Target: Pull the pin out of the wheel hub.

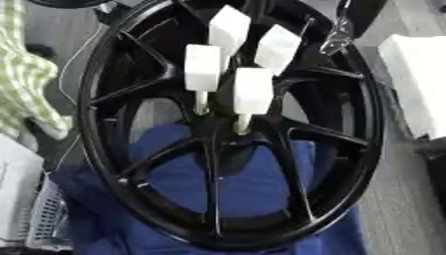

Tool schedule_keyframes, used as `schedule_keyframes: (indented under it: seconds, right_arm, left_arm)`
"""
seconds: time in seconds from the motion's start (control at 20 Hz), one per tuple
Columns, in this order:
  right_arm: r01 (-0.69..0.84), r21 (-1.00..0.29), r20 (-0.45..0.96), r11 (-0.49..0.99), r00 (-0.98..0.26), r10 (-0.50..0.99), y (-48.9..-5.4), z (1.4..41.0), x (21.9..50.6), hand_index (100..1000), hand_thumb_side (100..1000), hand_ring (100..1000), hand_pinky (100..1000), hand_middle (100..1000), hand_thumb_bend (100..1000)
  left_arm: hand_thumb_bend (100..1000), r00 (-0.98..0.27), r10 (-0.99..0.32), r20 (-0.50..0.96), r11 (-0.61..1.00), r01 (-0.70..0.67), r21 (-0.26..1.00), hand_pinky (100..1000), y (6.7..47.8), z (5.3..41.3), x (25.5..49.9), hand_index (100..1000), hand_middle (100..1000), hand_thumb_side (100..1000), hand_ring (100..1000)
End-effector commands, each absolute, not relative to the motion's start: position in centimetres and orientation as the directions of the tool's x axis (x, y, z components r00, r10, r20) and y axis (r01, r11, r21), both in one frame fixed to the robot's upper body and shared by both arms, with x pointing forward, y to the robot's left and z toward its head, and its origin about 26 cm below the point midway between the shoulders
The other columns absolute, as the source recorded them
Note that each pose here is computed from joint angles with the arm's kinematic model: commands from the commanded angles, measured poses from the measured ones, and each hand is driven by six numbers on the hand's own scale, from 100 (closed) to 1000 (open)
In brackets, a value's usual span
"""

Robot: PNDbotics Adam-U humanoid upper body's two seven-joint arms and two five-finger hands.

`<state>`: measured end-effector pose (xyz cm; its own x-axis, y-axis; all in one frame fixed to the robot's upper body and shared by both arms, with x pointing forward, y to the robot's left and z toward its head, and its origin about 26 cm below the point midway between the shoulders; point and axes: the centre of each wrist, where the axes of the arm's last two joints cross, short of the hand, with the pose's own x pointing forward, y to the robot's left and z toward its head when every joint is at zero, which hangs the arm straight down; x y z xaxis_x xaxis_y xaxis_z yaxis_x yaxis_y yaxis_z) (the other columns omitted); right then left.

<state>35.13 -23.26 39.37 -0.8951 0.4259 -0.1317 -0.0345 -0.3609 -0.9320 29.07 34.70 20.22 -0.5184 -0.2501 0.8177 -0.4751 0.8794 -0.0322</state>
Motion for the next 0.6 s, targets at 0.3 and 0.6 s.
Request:
schedule_keyframes:
  seconds: [0.3, 0.6]
  right_arm:
    - [-0.034, -0.925, -0.148, -0.379, -0.885, 0.441, -23.91, 39.93, 35.54, 748, 117, 683, 847, 689, 569]
    - [-0.048, -0.923, -0.138, -0.381, -0.884, 0.446, -23.98, 39.51, 35.93, 744, 105, 681, 846, 686, 566]
  left_arm:
    - [543, -0.54, -0.255, 0.802, 0.881, -0.471, -0.037, 782, 34.7, 20.94, 28.93, 807, 714, 646, 719]
    - [542, -0.541, -0.251, 0.803, 0.882, -0.47, -0.041, 782, 34.66, 20.93, 28.94, 807, 714, 646, 719]
